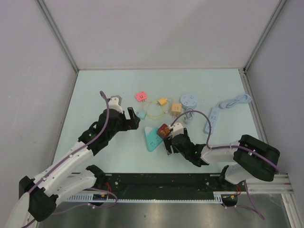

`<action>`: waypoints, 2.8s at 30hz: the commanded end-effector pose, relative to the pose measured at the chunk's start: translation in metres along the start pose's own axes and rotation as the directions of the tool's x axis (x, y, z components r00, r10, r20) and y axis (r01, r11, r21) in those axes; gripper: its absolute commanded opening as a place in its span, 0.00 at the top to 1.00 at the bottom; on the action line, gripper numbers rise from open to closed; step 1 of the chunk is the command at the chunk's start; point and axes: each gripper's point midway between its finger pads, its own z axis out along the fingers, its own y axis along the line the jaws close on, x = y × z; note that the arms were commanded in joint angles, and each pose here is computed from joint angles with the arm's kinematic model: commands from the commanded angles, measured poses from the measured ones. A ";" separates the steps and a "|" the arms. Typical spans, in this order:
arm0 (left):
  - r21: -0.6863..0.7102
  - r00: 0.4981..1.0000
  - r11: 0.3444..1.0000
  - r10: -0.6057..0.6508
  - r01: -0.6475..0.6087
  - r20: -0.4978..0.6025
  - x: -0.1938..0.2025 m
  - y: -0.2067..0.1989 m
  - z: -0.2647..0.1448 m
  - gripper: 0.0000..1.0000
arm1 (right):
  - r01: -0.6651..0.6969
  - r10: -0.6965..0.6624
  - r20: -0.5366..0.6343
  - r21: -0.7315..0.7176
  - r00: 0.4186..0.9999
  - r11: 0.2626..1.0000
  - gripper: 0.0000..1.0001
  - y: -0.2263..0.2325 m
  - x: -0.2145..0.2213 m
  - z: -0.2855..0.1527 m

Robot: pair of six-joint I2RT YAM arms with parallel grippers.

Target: Insert the plug

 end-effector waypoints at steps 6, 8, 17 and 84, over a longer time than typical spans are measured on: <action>0.142 0.991 0.989 0.012 -0.031 0.130 -0.052 -0.035 -0.022 0.00 | -0.006 0.003 0.057 0.044 0.998 0.999 0.60 -0.008 -0.015 -0.005; 0.169 0.989 0.985 0.006 -0.031 0.145 -0.060 -0.042 -0.026 0.00 | -0.005 0.002 0.065 0.038 0.998 0.999 0.75 -0.008 -0.020 -0.010; 0.455 0.993 0.887 0.024 -0.075 0.117 -0.065 -0.100 -0.045 0.00 | -0.025 0.034 0.200 -0.051 0.979 0.998 0.93 -0.008 -0.082 -0.064; 0.536 0.876 0.696 -0.424 0.478 -0.230 -0.055 -0.167 -0.013 1.00 | -0.137 0.362 0.375 -0.508 0.854 0.850 0.03 0.027 -0.245 -0.140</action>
